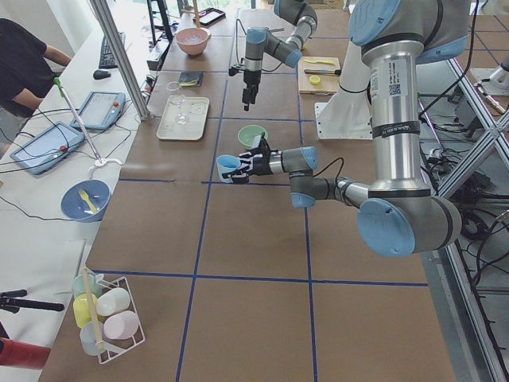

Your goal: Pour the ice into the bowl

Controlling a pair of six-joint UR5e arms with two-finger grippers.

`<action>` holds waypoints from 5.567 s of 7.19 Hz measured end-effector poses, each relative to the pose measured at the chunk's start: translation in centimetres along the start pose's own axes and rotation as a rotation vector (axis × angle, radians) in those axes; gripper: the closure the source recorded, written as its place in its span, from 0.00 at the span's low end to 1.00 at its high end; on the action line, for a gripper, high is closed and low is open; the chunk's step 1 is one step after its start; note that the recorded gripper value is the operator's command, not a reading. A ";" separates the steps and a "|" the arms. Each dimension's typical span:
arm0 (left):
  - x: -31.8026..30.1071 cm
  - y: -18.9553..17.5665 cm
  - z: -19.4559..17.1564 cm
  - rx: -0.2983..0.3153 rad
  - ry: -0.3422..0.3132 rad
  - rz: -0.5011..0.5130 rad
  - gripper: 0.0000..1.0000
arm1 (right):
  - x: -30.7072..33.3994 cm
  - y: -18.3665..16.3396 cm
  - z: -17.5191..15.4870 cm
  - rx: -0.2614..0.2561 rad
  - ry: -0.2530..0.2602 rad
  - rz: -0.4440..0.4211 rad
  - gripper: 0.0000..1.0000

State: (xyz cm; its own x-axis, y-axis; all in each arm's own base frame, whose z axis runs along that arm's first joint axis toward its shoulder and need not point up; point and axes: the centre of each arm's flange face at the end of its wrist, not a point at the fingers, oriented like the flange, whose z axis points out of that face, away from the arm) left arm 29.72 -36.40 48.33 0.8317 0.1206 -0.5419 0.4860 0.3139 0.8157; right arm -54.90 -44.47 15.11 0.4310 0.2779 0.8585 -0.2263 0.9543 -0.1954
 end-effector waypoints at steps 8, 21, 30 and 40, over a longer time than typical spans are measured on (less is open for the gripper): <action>22.2 0.3 -2.8 -0.028 -0.141 0.468 1.00 | 13.2 -2.0 -4.9 0.027 0.031 -0.065 0.00; 24.5 -1.5 -2.9 -0.022 -0.283 1.574 1.00 | 13.1 -1.9 -4.4 0.025 0.034 -0.067 0.00; 24.3 -2.8 -3.1 -0.044 -0.368 1.887 1.00 | 13.1 -1.9 -4.5 0.026 0.030 -0.068 0.00; 25.0 -6.5 -4.7 -0.078 -0.029 1.752 1.00 | 13.0 -1.9 -4.5 0.027 0.028 -0.068 0.00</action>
State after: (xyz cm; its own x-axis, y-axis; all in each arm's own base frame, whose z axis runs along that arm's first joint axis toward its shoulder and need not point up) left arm 46.07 -31.03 28.52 0.3183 0.3216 0.8918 -0.9215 -0.1159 0.3707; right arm -44.91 -42.18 24.51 0.4706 0.2159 0.8556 -0.2192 0.9678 -0.1237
